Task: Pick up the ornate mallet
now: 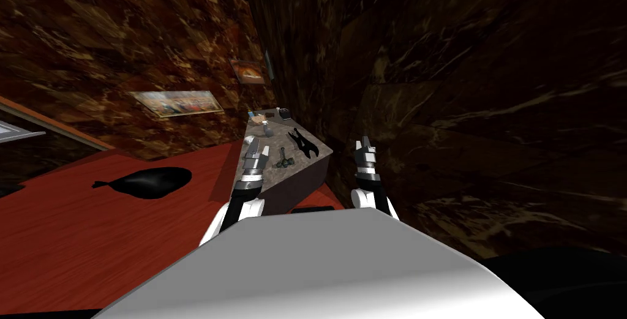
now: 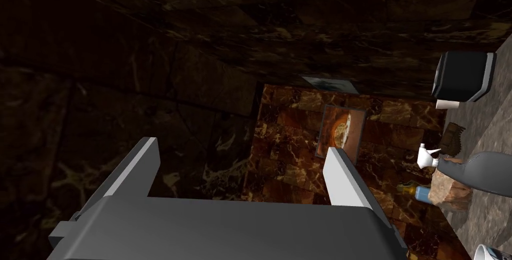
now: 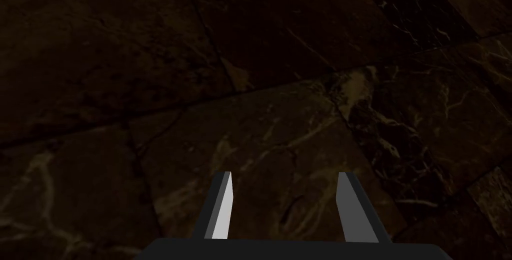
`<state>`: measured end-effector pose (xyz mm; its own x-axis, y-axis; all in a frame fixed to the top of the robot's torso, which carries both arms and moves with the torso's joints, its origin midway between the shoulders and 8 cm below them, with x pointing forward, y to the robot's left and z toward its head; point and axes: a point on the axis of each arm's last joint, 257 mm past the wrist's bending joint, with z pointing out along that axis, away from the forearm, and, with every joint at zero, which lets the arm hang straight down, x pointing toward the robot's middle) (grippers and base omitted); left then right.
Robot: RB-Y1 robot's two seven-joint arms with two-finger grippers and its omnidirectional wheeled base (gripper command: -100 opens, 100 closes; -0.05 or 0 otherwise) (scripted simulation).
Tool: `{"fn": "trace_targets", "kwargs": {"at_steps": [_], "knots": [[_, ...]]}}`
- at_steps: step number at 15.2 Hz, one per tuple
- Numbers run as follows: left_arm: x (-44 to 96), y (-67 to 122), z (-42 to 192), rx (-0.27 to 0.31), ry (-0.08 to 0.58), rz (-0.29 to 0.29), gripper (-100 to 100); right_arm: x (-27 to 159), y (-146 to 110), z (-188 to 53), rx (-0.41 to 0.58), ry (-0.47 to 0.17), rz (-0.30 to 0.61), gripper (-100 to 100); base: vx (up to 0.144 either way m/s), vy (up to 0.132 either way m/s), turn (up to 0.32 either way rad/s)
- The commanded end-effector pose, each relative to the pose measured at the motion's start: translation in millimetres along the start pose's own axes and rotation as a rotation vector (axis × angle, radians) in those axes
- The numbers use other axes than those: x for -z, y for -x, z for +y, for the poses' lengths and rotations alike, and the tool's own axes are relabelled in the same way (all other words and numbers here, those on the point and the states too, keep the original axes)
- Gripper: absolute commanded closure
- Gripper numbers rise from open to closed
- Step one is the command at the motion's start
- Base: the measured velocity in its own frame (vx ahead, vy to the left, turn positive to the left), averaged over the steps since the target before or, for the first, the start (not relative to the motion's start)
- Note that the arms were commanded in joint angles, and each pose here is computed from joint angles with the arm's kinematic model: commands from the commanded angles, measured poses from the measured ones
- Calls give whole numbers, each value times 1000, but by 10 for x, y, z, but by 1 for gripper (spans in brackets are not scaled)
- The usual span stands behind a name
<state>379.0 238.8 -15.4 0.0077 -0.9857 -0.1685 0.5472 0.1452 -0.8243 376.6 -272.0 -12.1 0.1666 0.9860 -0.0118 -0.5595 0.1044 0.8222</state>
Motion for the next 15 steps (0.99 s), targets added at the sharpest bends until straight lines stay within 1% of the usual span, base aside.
{"fn": "trace_targets", "kwargs": {"at_steps": [1,2,3,4,5,6,7,8,9,10,11,12,13,15], "knots": [[-1,-73,24,-38,0,42,-100,0,0,0,0,0,0,0,-42,41,-61],[-8,-158,63,-80,-3,83,-100,0,0,0,0,0,0,0,-53,41,-74],[-4,-167,66,-87,-2,94,-100,0,0,0,0,0,0,0,-53,41,-70],[-8,-253,109,-130,-6,132,-100,0,0,0,0,0,0,0,-52,34,-106],[1,-265,116,-141,-5,149,-100,0,0,0,0,0,0,0,-50,31,-89],[2,-354,165,-188,-11,188,-100,0,0,0,0,0,0,0,-54,42,-91],[14,-366,174,-200,-10,208,-100,0,0,0,0,0,0,0,-51,47,-90],[22,-456,230,-251,-18,248,-100,0,0,0,0,0,0,0,-54,49,-121],[35,-465,240,-264,-17,268,-100,0,0,0,0,0,0,0,-52,48,-113],[37,-465,241,-265,-17,270,-100,0,0,0,0,0,0,0,-35,37,-42],[61,-559,311,-326,-27,322,-100,0,0,0,0,0,0,0,-33,43,-88],[70,-562,318,-334,-26,334,-100,0,0,0,0,0,0,0,-33,42,-103],[97,-650,391,-393,-38,380,-100,0,0,0,0,0,0,0,-50,37,-161],[115,-652,405,-408,-38,401,-100,0,0,0,0,0,0,0,-42,32,-79]]}}
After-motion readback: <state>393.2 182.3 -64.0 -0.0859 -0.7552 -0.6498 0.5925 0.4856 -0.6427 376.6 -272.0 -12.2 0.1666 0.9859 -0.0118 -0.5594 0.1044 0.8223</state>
